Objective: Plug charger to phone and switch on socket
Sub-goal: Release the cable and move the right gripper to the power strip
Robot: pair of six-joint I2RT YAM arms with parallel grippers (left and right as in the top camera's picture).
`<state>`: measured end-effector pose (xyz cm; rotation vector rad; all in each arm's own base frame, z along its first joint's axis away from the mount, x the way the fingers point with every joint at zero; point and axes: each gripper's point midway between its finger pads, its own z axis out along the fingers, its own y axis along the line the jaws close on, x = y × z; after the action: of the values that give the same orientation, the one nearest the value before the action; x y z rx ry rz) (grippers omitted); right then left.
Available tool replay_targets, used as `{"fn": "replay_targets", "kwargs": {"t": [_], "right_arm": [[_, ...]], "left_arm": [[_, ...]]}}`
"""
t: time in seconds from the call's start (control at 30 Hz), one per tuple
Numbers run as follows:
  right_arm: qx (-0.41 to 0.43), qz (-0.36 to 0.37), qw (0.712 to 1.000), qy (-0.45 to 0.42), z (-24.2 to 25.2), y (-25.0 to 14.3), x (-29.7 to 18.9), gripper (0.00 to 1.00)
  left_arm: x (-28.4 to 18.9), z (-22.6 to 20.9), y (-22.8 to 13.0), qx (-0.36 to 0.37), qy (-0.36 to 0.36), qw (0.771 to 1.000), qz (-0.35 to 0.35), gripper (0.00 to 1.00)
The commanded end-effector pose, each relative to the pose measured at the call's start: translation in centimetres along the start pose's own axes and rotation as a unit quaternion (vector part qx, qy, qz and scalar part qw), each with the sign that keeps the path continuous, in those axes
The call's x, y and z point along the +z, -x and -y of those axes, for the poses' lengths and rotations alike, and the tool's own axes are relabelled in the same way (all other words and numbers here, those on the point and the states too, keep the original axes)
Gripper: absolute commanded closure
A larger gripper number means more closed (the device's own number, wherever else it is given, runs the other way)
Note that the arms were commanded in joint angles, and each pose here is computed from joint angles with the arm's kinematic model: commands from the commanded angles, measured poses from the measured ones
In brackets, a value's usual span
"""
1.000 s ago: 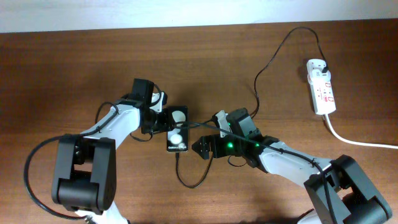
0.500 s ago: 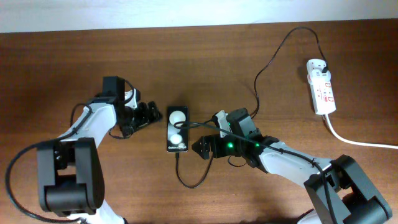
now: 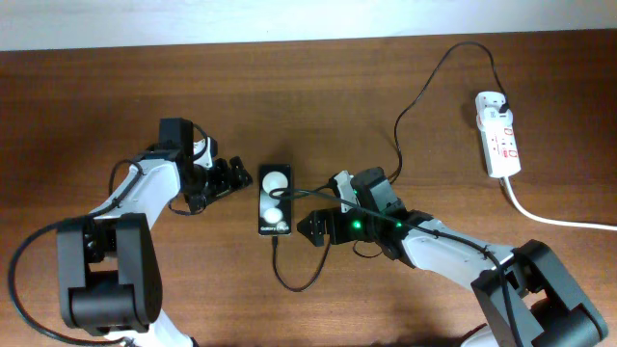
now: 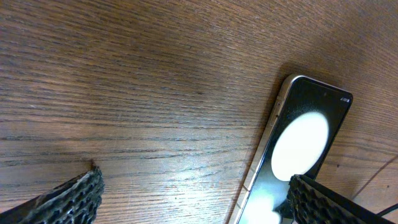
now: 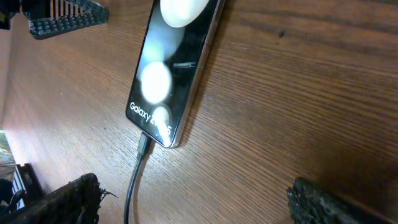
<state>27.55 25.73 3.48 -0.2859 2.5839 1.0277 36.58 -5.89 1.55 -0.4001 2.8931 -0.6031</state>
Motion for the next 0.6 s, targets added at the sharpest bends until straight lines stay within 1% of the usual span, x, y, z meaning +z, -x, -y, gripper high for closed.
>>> {"fn": "replay_targets", "kwargs": {"t": [0.0, 0.07, 0.1, 0.23, 0.3, 0.37, 0.43, 0.5, 0.57], "right_arm": [[-0.004, 0.003, 1.0, 0.013, -0.5, 0.3, 0.0, 0.06], [-0.003, -0.001, 0.999, 0.047, -2.4, 1.4, -0.3, 0.11], [-0.001, -0.007, 0.999, 0.05, -3.1, 2.0, -0.5, 0.12], [-0.003, -0.035, 0.999, 0.033, -6.2, 5.5, -2.7, 0.14], [-0.01, -0.032, 0.999, -0.001, -7.5, 7.9, -4.7, 0.14], [-0.025, -0.019, 0.997, -0.071, -7.7, 10.2, -7.5, 0.14], [-0.024, -0.003, 0.989, -0.145, -7.1, 11.9, -10.4, 0.14], [-0.012, 0.008, 0.982, -0.19, -6.3, 13.0, -13.1, 0.14], [0.028, 0.016, 0.974, -0.226, -4.1, 14.0, -16.6, 0.14]], "left_arm": [[1.1, -2.2, -1.0, -0.013, 0.039, 0.999, -0.016, 0.01], [1.1, -2.2, -1.0, -0.013, 0.039, 0.999, -0.016, 0.01], [1.1, -2.2, -1.0, -0.013, 0.039, 0.999, -0.016, 0.01], [1.1, -2.2, -1.0, -0.013, 0.039, 0.999, -0.016, 0.01], [1.1, -2.2, -1.0, -0.013, 0.039, 0.999, -0.016, 0.01], [1.1, -2.2, -1.0, -0.013, 0.039, 0.999, -0.016, 0.01], [1.1, -2.2, -1.0, -0.013, 0.039, 0.999, -0.016, 0.01], [1.1, -2.2, -1.0, -0.013, 0.039, 0.999, -0.016, 0.01], [1.1, -2.2, -1.0, -0.013, 0.039, 0.999, -0.016, 0.01]]}}
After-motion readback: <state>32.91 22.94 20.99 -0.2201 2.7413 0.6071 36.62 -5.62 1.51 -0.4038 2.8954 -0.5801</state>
